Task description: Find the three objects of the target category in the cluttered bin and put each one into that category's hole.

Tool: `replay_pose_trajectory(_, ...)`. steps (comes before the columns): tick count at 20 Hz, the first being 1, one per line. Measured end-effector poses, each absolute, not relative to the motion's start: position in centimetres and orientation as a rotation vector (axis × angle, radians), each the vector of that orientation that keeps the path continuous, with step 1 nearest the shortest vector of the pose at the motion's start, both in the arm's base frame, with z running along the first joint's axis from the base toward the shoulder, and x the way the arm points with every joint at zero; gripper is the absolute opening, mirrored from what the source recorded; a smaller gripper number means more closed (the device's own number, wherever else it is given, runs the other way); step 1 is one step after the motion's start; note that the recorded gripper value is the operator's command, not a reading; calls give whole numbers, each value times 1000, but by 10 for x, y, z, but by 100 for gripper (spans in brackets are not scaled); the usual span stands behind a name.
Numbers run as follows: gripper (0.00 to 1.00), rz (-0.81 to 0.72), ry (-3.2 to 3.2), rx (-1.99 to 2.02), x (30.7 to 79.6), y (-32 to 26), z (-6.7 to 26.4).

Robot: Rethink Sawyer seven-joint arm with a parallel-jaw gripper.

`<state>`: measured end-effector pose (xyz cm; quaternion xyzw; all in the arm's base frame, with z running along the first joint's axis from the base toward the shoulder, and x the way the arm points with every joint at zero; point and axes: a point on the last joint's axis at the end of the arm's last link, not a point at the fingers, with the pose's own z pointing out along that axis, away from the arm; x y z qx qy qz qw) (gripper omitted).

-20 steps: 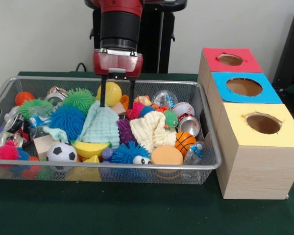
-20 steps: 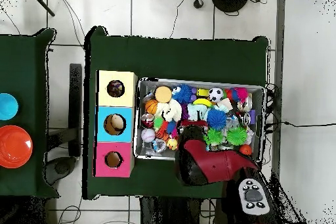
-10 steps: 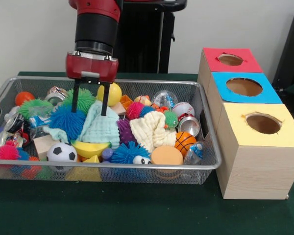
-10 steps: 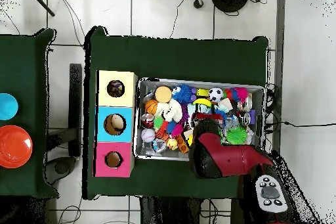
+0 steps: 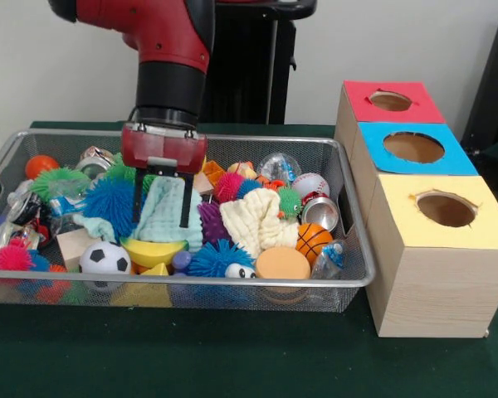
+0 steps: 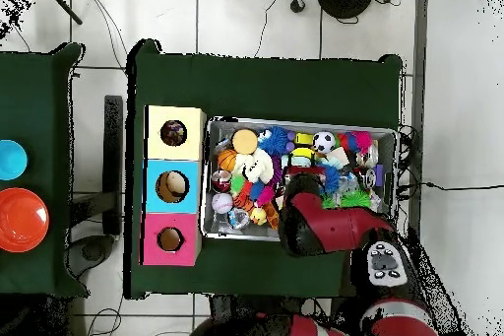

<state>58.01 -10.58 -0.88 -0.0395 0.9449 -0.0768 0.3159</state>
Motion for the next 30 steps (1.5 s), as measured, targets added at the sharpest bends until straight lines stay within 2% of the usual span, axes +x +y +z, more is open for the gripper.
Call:
replay_pose_trajectory(3, 100, -191, 2501, -119, 576, -98, -26)
replay_pose_trajectory(4, 100, -181, 2520, -136, 571, -91, -41)
replay_pose_trajectory(8, 100, -169, 2537, -143, 568, -87, -59)
replay_pose_trajectory(15, 100, -172, 2514, -156, 577, -91, -62)
replay_pose_trajectory(16, 0, -173, 2514, -156, 578, -91, -62)
replay_pose_trajectory(30, 0, -186, 2611, -109, 584, -91, -58)
